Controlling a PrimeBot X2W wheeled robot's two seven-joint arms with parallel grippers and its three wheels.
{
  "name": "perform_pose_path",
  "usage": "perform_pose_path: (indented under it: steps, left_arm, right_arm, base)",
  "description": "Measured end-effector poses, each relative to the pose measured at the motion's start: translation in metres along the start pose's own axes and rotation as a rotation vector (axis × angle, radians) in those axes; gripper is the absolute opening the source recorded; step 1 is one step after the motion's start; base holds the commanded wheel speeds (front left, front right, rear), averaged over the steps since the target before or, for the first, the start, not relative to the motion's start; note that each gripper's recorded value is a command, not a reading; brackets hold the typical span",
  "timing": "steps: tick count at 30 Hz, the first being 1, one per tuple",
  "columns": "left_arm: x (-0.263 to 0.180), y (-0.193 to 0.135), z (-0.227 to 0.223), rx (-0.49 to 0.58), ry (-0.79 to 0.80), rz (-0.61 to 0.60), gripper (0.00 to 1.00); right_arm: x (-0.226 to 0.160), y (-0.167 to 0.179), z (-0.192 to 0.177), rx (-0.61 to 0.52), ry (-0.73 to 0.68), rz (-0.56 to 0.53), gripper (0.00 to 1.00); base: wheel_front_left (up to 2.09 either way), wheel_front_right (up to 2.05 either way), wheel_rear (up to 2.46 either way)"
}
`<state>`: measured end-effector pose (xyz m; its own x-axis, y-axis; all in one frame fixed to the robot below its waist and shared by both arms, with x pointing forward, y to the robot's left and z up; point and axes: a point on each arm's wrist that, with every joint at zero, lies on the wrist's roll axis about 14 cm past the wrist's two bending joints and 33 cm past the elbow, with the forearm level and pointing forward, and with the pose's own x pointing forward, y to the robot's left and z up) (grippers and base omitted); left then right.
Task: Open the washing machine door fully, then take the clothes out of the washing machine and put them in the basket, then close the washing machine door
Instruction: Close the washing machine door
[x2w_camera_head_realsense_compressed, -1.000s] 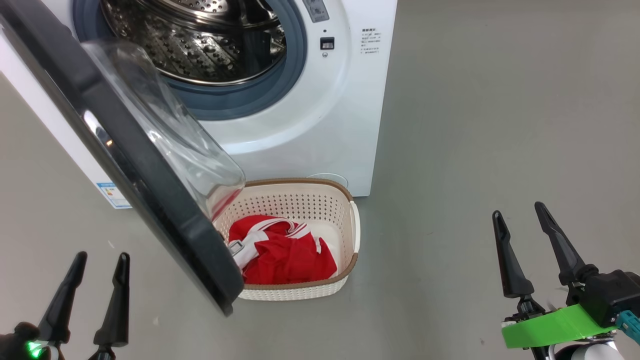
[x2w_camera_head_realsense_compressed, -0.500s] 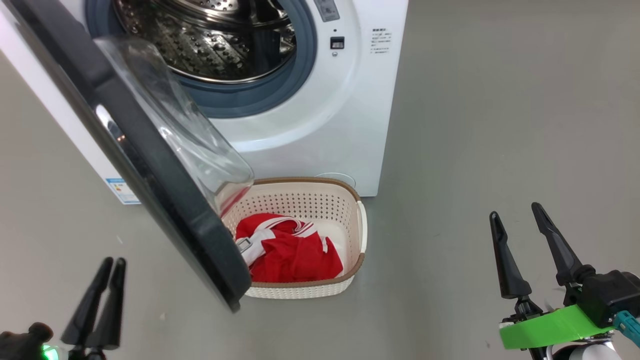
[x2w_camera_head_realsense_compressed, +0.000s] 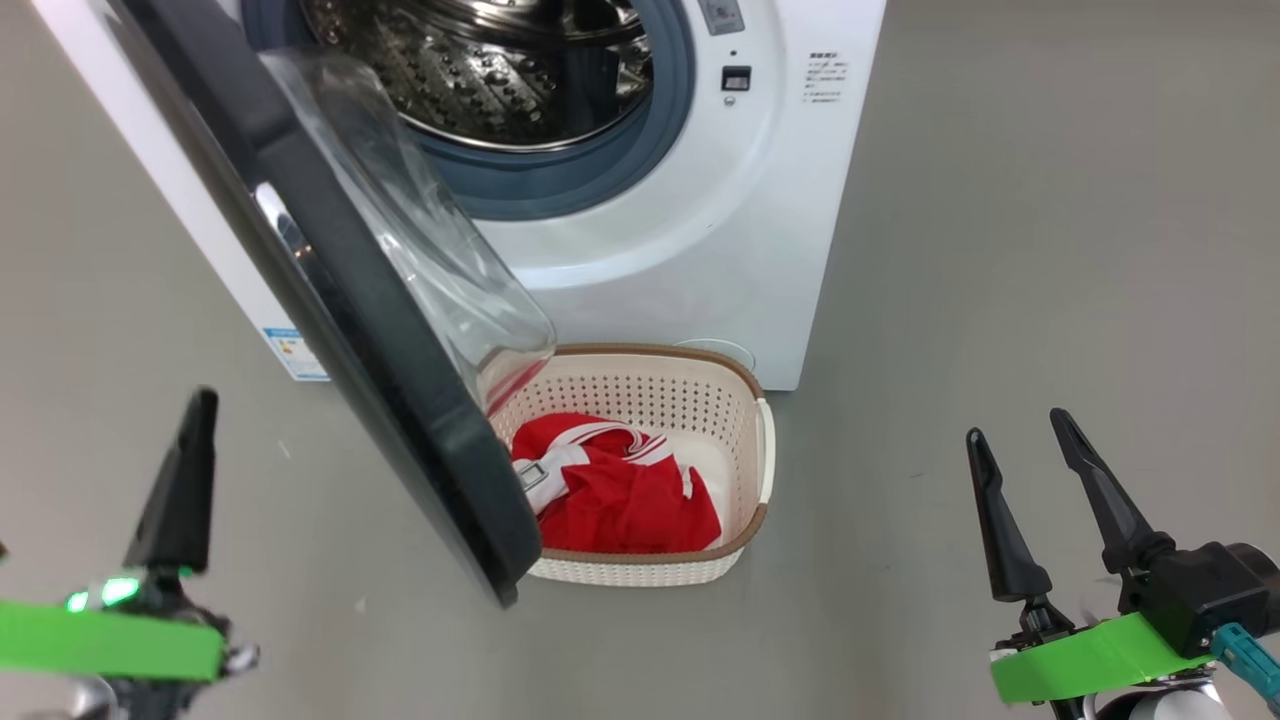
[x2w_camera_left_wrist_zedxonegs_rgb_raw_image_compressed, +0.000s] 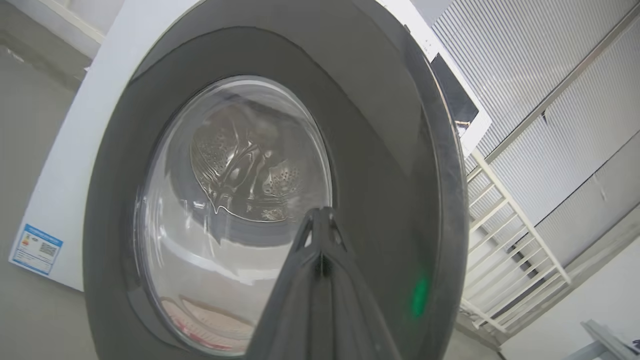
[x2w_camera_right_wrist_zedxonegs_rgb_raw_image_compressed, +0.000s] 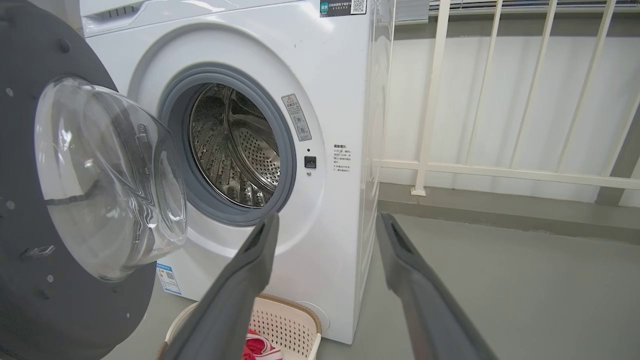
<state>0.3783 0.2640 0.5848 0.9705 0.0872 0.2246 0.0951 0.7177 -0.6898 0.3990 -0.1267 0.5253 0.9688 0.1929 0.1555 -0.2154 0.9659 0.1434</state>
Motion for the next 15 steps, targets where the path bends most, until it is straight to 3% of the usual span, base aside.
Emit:
perform_pose_path:
  steps: [9,15]
  left_arm:
    - [0.023,-0.013,0.012,-0.495,0.04,-0.008,0.0]
    - [0.033,-0.024,0.013,-0.635,0.088,-0.037,0.0]
  right_arm:
    - [0.007,0.008,-0.014,0.003,0.035,0.029,1.0]
    - [0.012,0.012,-0.024,0.008,0.057,0.042,1.0]
  base:
    - [0.0,0.0,0.0]
    - [0.0,0.0,0.0]
